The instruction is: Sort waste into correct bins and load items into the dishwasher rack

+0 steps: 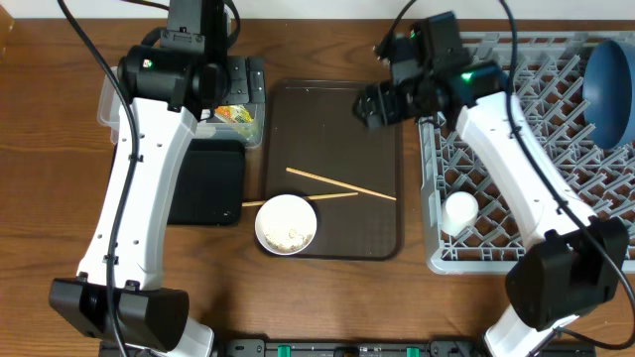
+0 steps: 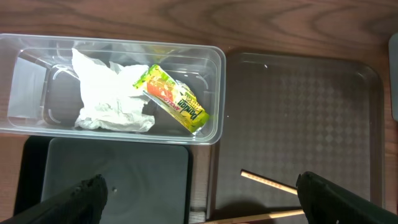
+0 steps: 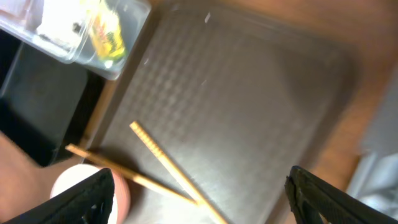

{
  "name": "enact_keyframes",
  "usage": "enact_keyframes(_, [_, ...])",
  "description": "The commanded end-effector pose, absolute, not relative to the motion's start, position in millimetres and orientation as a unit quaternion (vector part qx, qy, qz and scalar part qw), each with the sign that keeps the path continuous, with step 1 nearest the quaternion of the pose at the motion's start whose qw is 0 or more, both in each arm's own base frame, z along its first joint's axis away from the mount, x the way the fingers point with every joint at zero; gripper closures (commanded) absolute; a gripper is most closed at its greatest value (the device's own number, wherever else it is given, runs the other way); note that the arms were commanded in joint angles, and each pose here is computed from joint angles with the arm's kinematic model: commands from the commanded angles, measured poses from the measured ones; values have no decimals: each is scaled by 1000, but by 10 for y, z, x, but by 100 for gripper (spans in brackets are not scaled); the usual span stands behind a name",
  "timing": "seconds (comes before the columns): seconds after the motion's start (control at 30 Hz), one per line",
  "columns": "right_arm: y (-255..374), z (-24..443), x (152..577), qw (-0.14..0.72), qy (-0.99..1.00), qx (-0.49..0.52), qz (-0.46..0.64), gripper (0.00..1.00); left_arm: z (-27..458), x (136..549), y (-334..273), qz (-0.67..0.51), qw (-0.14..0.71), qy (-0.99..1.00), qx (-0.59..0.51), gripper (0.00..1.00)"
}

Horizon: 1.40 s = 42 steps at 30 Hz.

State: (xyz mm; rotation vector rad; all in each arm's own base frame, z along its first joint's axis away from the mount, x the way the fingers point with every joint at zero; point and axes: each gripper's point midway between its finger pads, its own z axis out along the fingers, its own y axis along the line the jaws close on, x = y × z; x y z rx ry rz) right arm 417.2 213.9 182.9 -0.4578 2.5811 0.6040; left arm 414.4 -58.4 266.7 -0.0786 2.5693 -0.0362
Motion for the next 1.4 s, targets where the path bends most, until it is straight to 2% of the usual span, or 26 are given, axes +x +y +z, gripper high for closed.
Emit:
enact_keyframes(0.0, [2390, 1604, 3897, 165, 943, -134, 256, 16, 2670, 4152, -565, -8, 282, 959, -27, 0])
enact_keyframes(0.2, [2632, 1282, 3610, 129, 955, -117, 238, 24, 2665, 4144, -564, -8, 280, 960, -27, 2])
enact_keyframes(0.43, [2803, 1036, 3407, 133, 968, -99, 186, 34, 2683, 4170, -561, -8, 286, 958, -27, 2])
enact_keyframes(0.6, [2809, 963, 3366, 138, 972, -93, 167, 35, 2660, 4136, -560, -11, 277, 960, -27, 2])
enact_keyframes(0.67, [2707, 1025, 3488, 150, 972, -76, 165, 33, 2613, 4052, -664, -38, 257, 966, -18, 2])
enact_keyframes(0.8, [2331, 1331, 3882, 191, 965, -27, 176, 31, 2478, 3827, -968, -99, 200, 975, -3, 16])
enact_keyframes(0.97, [1727, 1895, 4285, 254, 949, -2, 188, 27, 2223, 3567, -1246, -107, 141, 984, -16, 19])
enact_keyframes(1.1, [1317, 2242, 4393, 285, 944, 5, 167, 26, 1910, 3334, -1507, -103, 93, 990, -30, 20])
enact_keyframes(1.37, [1007, 2516, 4379, 306, 940, 15, 151, 25, 1221, 3033, -1835, -62, 71, 995, -45, 34])
